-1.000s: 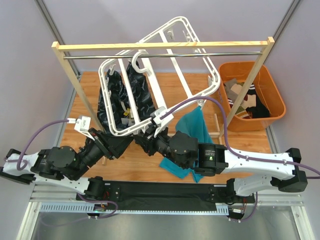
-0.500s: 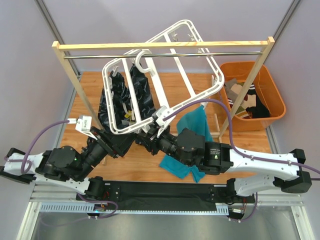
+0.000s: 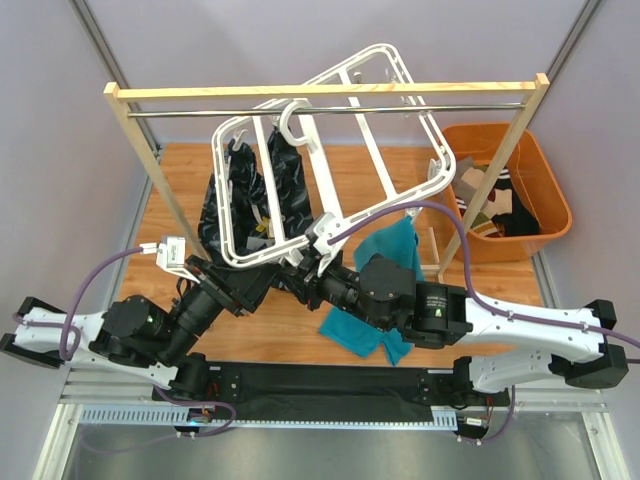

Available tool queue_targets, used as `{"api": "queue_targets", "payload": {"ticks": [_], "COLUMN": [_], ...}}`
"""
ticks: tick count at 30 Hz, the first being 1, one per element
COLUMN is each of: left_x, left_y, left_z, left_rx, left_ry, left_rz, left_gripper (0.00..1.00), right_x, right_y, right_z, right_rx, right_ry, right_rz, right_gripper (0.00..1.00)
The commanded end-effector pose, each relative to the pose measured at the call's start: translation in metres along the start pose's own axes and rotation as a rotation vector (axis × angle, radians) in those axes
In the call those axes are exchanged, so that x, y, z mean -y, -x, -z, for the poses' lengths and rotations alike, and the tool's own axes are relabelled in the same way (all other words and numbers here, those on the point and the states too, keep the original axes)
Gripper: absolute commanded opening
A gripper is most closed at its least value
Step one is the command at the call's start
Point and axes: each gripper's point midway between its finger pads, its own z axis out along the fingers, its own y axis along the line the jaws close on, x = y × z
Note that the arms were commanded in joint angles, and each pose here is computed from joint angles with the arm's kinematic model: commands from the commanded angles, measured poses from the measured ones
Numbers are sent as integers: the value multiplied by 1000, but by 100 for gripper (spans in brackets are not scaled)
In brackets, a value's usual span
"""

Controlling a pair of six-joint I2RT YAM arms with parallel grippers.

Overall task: Clip the socks to the hanger
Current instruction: Open the clamp at the hanger.

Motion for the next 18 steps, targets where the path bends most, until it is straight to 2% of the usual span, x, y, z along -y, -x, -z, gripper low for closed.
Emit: {"api": "queue_targets", "payload": {"ticks": [1, 7, 12, 18], "left_x": [28, 29, 48, 45], "left_y": [8, 2, -2, -5], "left_z": [-3, -6, -14, -16], "left_rx": [23, 25, 25, 29], "left_ry": [-117, -124, -159, -150], "left_rz": [-26, -113, -216, -244], "left_gripper": [63, 62, 60, 55], "right_x": [-7, -11, -12, -10], "right_y": [-35, -44, -49, -61], "right_z": [9, 13, 13, 21], "right_rx": [-173, -226, -271, -349], "right_ry": [71, 106, 128, 162], "right_rz": [71, 74, 59, 110], "right_gripper": [0, 0, 0, 0]}}
